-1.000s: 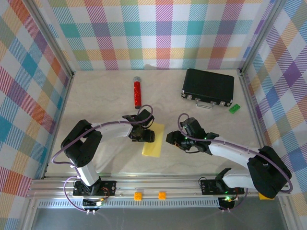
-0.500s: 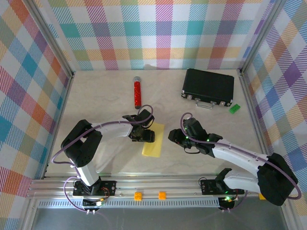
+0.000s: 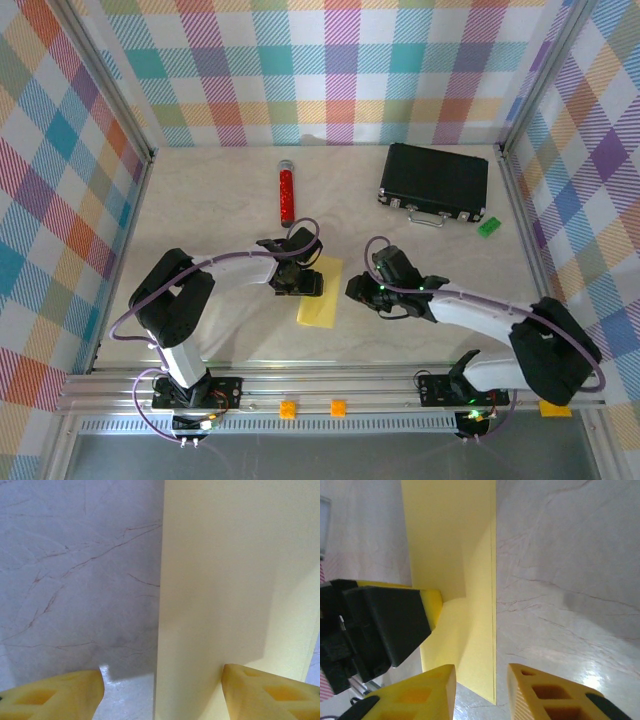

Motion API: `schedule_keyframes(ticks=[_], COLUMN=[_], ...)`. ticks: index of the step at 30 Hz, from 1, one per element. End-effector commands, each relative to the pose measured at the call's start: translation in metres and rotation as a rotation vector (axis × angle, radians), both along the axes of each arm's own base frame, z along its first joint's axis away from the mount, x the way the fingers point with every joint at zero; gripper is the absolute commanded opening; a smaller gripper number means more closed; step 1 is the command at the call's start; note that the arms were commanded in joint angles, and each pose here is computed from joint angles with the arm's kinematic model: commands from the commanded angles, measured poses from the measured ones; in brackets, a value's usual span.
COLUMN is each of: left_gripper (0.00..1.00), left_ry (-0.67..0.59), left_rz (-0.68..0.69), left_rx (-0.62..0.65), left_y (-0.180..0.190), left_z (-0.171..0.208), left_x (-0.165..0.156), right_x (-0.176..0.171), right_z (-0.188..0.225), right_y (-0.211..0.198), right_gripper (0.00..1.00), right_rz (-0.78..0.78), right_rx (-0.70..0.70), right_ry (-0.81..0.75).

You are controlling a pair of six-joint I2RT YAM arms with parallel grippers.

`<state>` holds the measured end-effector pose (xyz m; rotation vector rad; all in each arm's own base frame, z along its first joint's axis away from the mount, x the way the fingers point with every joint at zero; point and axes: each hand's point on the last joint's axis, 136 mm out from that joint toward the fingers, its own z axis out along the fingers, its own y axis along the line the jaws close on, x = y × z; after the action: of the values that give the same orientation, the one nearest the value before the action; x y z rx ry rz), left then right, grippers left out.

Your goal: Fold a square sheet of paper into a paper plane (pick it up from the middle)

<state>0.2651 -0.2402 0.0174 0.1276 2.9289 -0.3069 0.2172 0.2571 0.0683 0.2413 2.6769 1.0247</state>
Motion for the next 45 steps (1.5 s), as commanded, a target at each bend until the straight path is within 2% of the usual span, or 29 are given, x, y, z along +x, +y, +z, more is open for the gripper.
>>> schedule_keyframes(ticks=[1,6,8,15,22,29,33,39,42,45], left_gripper=[0.67,0.67,0.67,0.68,0.68,0.68,0.71,0.77,0.77,0.75], left_ry=[0.06,0.05,0.052,0.052,0.057,0.036,0.019,-0.073,-0.099,-0.085], left_rz=[0.0,-0.042,-0.046,-0.04,-0.037,-0.016,-0.003,0.038,0.057,0.078], left_rx=[-0.019,-0.008,-0.004,-0.003,-0.006,-0.018,-0.106,-0.257,-0.321,-0.342], left_y=[-0.003,-0.004,-0.004,-0.004,-0.004,-0.003,-0.014,-0.025,-0.029,-0.029], left_z=[-0.037,-0.036,-0.036,-0.037,-0.037,-0.03,-0.013,0.04,0.05,0.045], left_x=[-0.006,-0.004,-0.003,-0.002,-0.004,-0.002,-0.002,0.002,0.003,-0.001], right_x=[0.004,0.008,0.012,0.018,0.015,-0.005,-0.015,-0.024,-0.026,-0.025], right_z=[0.013,0.011,0.002,-0.011,-0.04,-0.075,-0.079,-0.073,-0.071,-0.07], right_y=[0.026,0.042,0.044,0.061,0.056,0.03,0.025,0.025,0.024,0.024], right_gripper=[0.28,0.21,0.14,0.07,0.06,0.06,0.06,0.06,0.07,0.07], right_rz=[0.064,0.104,0.093,0.114,0.114,0.157,0.222,0.31,0.327,0.328], right_rx=[0.1,0.146,0.118,0.115,0.047,-0.125,-0.157,-0.151,-0.154,-0.155], right_ry=[-0.008,0.004,0.032,0.062,0.117,0.198,0.208,0.196,0.193,0.193])
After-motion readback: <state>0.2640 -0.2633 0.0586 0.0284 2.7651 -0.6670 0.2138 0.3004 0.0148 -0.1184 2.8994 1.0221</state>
